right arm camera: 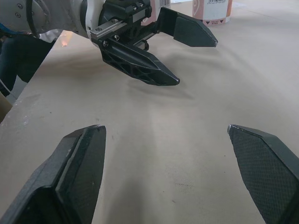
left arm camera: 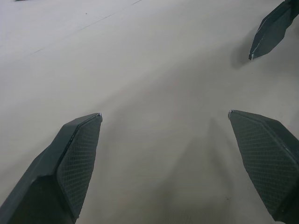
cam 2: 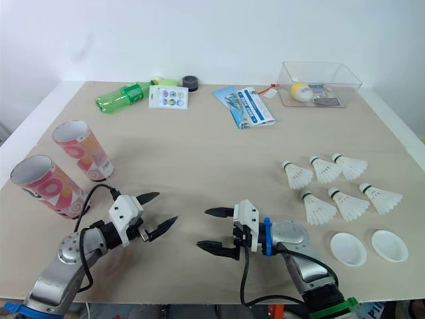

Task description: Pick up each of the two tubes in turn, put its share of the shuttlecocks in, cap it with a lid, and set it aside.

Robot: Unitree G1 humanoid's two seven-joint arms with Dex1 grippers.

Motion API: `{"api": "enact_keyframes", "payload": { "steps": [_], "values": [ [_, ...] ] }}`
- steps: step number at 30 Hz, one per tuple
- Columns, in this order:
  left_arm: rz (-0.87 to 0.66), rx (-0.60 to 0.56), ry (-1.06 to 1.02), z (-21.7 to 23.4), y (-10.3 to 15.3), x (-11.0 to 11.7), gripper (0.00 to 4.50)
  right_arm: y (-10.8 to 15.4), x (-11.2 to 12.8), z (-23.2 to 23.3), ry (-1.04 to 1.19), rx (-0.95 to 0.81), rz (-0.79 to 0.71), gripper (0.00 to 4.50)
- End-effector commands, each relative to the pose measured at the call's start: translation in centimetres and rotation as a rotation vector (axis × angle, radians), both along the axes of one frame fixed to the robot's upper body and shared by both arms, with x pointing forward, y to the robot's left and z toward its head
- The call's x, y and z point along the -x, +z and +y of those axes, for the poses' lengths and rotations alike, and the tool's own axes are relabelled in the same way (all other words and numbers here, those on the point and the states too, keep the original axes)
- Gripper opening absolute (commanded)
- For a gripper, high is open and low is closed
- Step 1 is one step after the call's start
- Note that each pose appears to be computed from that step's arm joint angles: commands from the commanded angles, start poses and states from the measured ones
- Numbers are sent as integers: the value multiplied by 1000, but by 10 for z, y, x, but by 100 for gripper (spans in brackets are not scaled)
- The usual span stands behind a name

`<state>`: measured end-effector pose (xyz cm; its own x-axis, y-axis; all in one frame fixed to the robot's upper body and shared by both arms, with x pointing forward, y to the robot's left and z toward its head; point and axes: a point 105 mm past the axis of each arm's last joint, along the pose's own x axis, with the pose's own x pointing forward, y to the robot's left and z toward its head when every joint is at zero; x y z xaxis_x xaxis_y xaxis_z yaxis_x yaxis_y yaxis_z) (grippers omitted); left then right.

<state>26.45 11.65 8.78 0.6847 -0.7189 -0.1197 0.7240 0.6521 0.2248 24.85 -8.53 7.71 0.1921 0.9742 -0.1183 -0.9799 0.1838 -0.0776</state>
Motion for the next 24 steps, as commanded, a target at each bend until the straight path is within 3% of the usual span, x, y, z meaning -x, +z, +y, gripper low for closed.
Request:
{"api": "enact_keyframes", "payload": {
  "steps": [1, 7, 24],
  "values": [
    [-39, 15, 2, 2, 9, -2, 450, 8, -1, 3, 2, -16, -45, 446],
    [-38, 38, -9, 1, 12, -3, 450, 10, -5, 3, -8, -35, -3, 446],
    [-85, 30, 26, 2, 15, -14, 450, 19, -24, 0, -74, -41, -67, 446]
  ]
}}
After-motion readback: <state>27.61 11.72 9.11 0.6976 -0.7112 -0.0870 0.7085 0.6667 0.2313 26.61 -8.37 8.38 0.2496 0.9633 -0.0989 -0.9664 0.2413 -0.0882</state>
